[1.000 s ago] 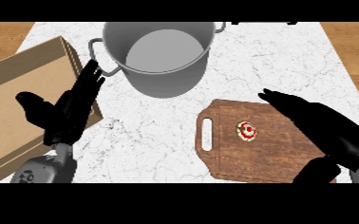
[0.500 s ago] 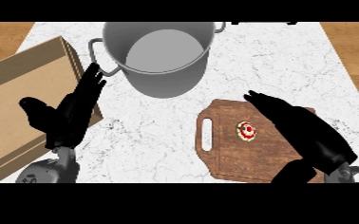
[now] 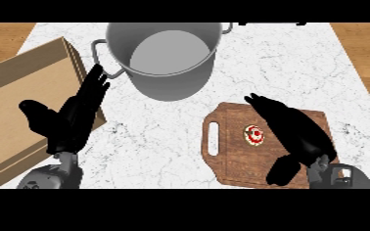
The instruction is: Pick the cupcake from the cutting board and place it in the pot
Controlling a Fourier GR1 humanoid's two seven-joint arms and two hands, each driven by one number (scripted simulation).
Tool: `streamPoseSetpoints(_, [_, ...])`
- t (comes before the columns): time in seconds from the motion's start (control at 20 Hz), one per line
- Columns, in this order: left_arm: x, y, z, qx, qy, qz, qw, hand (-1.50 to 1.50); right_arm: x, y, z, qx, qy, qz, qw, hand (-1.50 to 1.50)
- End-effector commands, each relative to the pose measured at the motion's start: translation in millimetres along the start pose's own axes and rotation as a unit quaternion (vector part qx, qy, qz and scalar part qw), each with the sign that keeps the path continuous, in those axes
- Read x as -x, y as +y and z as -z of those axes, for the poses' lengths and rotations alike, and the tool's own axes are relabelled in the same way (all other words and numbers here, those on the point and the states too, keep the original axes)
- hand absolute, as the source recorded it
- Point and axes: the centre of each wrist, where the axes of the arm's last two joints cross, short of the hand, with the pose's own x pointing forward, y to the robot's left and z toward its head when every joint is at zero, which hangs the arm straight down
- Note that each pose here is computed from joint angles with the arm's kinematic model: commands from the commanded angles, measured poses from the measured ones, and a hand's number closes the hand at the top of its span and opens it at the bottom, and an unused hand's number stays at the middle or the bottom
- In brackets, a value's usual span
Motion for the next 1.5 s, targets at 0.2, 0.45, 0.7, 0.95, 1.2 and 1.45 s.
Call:
streamPoseSetpoints(0.2, [4.8, -2.9, 4.4, -0.007, 0.005, 0.004, 1.0, 0.0, -5.3, 21.1, 21.6, -0.023, 0.012, -0.028, 0.999, -1.5])
streamPoseSetpoints(0.45, [2.2, 12.3, 10.0, 0.001, 0.003, 0.002, 1.0, 0.0, -3.7, 29.6, 35.6, -0.038, 0.046, -0.062, 0.996, -1.5])
streamPoseSetpoints(0.7, [-8.9, 15.2, -4.4, 0.001, 0.002, -0.001, 1.0, 0.0, 14.9, 44.5, 55.9, -0.051, 0.044, -0.076, 0.995, -1.5])
streamPoseSetpoints(0.95, [-8.8, 7.2, 1.7, 0.001, -0.006, -0.003, 1.0, 0.0, 13.5, 45.5, 54.9, -0.056, 0.053, -0.072, 0.994, -1.5])
streamPoseSetpoints(1.2, [-6.9, -10.2, -3.1, -0.006, 0.003, -0.006, 1.0, 0.0, 16.9, 48.0, 47.3, -0.049, -0.028, -0.042, 0.998, 1.5])
streamPoseSetpoints(1.45, [10.1, 9.7, 3.8, 0.003, -0.003, 0.0, 1.0, 0.0, 0.4, 54.1, 53.1, -0.025, -0.034, -0.056, 0.998, 1.5])
